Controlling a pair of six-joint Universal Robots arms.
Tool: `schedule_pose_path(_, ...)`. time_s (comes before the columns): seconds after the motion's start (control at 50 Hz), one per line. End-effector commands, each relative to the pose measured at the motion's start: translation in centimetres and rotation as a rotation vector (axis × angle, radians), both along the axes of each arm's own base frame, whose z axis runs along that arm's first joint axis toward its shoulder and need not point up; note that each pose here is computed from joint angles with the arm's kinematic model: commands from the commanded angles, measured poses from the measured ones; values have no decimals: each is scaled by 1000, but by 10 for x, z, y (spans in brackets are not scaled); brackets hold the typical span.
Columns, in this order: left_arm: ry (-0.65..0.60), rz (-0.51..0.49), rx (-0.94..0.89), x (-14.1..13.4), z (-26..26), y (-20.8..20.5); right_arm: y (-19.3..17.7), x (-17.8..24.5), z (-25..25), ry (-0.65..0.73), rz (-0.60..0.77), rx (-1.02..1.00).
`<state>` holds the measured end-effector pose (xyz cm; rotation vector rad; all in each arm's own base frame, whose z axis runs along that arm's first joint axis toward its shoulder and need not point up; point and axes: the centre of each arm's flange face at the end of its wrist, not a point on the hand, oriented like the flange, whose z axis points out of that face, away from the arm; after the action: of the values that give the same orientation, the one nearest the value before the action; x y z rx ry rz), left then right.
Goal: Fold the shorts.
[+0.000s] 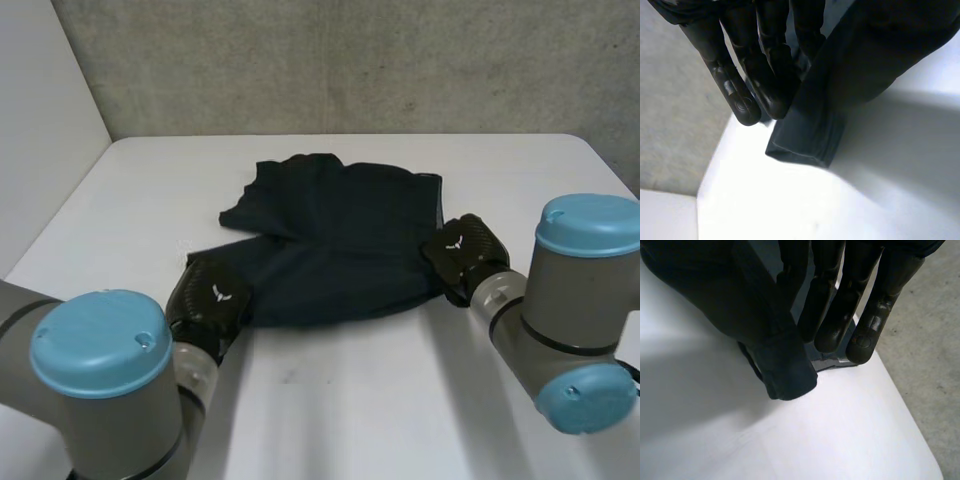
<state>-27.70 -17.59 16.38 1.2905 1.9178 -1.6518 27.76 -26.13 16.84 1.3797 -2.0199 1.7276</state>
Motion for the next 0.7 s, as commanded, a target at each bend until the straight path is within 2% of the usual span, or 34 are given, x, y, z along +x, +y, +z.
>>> schedule_pose_path(0.02,-143,78,117,28,-4,26,34,-16,1,122,23,179)
schedule_pose_path(0.12,-209,46,170,33,-8,54,68,-34,-11,313,91,326)
schedule_pose_path(0.2,-241,17,206,39,-4,73,87,-45,-12,398,123,378)
schedule_pose_path(0.3,-302,-44,262,48,11,99,112,-56,5,430,158,389)
schedule_pose_path(0.4,-313,-54,257,50,25,100,116,-61,17,405,168,394)
schedule_pose_path(0.48,-281,-49,215,35,29,81,108,-59,21,374,178,378)
schedule_pose_path(0.56,-247,-21,161,7,21,43,81,-53,21,338,147,357)
schedule_pose_path(0.7,-80,56,-61,-52,27,-59,25,-33,26,238,66,239)
